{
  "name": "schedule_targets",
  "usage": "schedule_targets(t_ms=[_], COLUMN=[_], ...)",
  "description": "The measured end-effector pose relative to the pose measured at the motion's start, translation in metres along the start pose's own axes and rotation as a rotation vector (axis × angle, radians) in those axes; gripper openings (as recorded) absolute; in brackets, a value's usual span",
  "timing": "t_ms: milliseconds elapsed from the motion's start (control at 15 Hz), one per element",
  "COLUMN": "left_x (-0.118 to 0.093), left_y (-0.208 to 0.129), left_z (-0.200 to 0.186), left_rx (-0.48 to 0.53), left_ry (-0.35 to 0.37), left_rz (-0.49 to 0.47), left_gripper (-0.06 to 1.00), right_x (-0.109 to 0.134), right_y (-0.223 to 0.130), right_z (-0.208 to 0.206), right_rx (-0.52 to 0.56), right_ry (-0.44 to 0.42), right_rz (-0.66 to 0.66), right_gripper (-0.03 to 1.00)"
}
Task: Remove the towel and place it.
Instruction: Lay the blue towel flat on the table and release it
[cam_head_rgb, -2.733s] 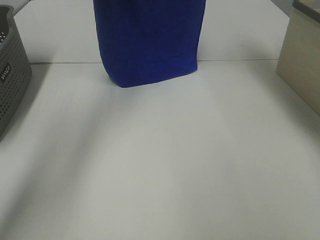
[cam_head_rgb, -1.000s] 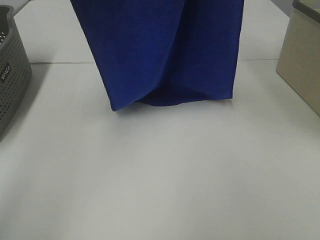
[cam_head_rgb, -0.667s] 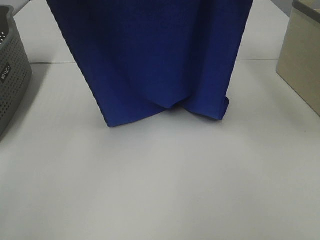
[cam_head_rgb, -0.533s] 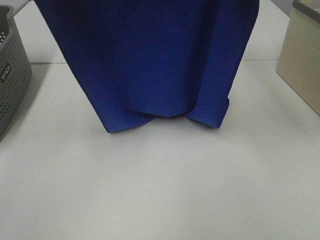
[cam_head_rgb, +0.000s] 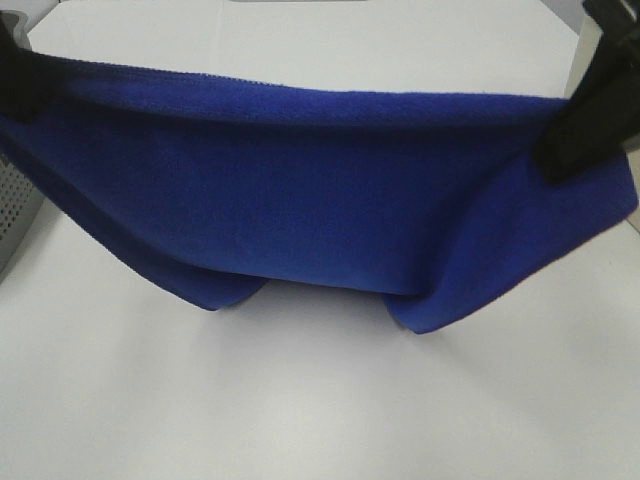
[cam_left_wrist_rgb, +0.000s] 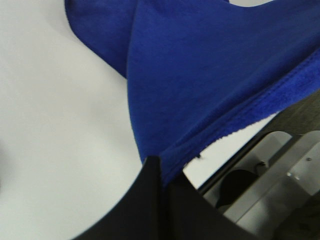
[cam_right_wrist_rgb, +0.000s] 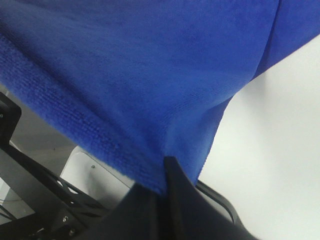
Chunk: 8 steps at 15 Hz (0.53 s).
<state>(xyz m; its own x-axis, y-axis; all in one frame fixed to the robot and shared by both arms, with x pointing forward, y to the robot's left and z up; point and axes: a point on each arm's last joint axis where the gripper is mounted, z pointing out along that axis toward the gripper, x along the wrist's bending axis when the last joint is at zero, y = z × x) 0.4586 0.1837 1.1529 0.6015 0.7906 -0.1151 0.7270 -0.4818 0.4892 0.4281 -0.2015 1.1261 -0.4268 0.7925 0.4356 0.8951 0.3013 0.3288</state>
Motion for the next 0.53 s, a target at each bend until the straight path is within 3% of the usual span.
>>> schedule_targets(t_ms=[133,333,533], left_x=[-0.006,-0.019,-0.022], left_y=[-0.007,-0.024,-0.048], left_z=[-0.008,-0.027,-0.006], left_rx=[-0.024,-0.09,-0.018], left_ry=[-0.034,-0.085,-0.142], left_rz=[-0.002,0.032,0.001], left_gripper=[0.0,0.0,0.0], right_x=[0.002,0.016,0.016], right_y=[-0.009,-0.031,-0.053], right_z=[-0.002,-0.026,-0.025], right_rx=[-0.006,-0.1,-0.111], right_ry=[-0.001,-0.009,-0.012], right_rz=[-0.004,-0.056,-0.061], right_gripper=[0.02,0.02,0.02])
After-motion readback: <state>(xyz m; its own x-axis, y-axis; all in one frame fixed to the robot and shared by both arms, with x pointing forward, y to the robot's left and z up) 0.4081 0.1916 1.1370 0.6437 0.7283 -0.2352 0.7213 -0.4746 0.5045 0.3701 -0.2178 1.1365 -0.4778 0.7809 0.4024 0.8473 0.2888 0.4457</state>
